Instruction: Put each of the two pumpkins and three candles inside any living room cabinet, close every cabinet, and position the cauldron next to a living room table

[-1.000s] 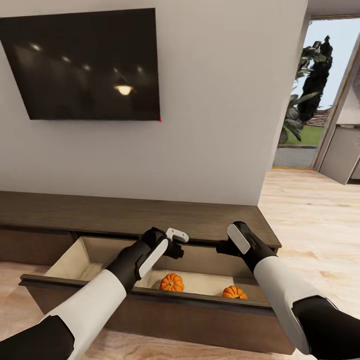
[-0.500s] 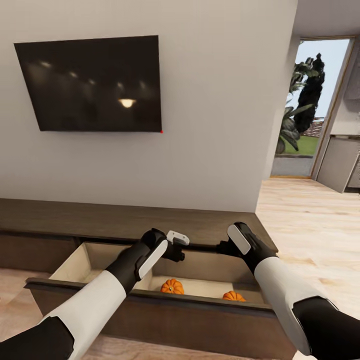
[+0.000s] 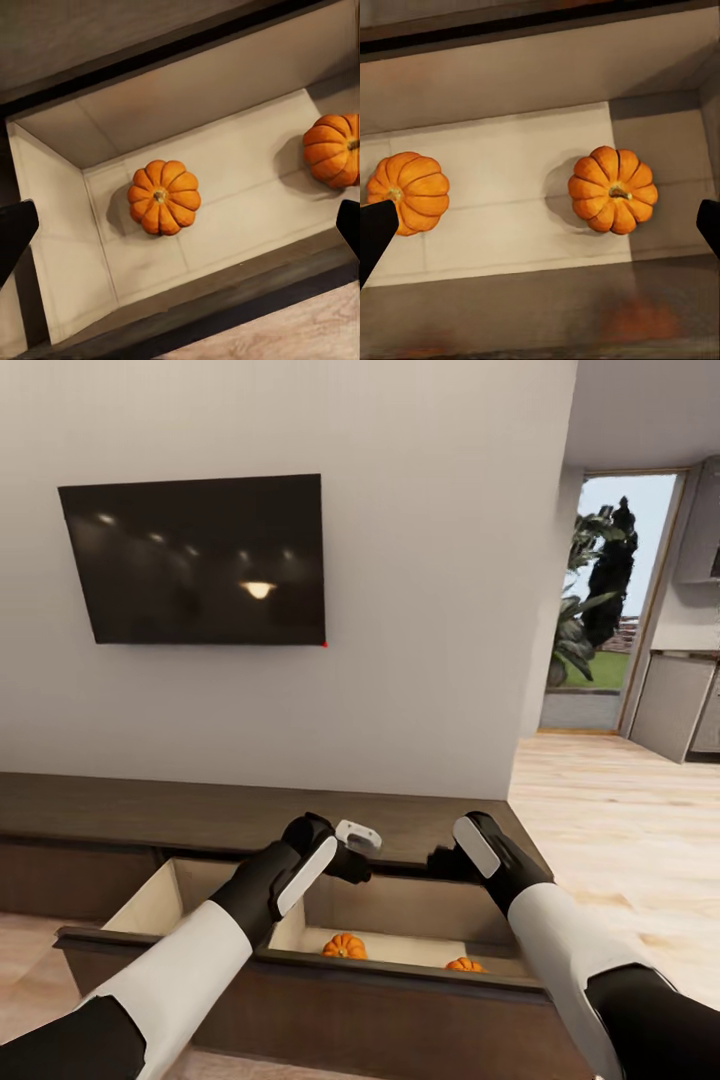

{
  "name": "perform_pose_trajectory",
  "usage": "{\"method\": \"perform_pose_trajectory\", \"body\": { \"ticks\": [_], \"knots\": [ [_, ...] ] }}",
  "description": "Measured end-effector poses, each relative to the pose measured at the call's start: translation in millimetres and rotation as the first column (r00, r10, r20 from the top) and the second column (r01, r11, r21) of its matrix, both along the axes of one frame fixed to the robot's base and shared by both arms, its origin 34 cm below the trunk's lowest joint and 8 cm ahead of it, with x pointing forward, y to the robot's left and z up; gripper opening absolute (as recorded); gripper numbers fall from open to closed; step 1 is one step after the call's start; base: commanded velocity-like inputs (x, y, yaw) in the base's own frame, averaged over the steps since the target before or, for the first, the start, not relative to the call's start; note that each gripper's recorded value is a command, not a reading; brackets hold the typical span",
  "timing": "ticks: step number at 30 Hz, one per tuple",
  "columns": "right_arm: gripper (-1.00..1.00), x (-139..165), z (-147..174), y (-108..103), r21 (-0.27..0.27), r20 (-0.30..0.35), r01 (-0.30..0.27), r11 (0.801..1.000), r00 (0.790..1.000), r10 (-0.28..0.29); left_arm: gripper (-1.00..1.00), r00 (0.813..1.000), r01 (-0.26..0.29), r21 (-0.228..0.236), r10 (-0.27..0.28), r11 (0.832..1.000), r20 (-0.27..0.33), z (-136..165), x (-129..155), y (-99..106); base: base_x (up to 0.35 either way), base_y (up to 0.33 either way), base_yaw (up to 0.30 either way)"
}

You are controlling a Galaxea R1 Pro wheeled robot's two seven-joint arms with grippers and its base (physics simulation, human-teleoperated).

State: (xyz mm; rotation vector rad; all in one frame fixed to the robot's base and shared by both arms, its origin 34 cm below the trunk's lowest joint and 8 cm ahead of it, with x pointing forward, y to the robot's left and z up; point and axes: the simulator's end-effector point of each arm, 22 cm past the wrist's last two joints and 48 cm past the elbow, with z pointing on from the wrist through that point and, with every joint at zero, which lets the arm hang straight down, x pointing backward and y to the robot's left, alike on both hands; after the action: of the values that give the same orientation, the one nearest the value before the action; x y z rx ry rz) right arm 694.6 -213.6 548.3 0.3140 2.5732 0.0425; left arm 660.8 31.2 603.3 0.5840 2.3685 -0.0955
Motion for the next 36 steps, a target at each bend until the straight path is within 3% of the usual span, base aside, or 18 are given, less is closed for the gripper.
{"method": "perform_pose_trajectory", "body": {
  "ticks": [5,16,36],
  "knots": [
    [1.0,-5.2,2.8,7.1,0.036,0.014,-0.021,0.999,1.0,0.02,1.0,1.0,0.005,-0.004,-0.005,1.0,0.029,17.2,-2.3,-1.8,-0.117,0.0,0.0],
    [1.0,-17.7,11.3,6.2,0.045,0.034,-0.025,0.999,0.999,0.023,1.0,0.996,0.014,-0.011,-0.013,1.0,0.091,51.7,-8.2,-5.8,-0.037,0.0,0.0],
    [1.0,-24.2,60.7,6.8,0.044,0.115,-0.03,0.999,0.993,0.025,1.0,0.983,0.021,-0.014,-0.018,1.0,0.185,105.6,-22.6,-8.3,-0.297,0.0,0.0]
  ]
}}
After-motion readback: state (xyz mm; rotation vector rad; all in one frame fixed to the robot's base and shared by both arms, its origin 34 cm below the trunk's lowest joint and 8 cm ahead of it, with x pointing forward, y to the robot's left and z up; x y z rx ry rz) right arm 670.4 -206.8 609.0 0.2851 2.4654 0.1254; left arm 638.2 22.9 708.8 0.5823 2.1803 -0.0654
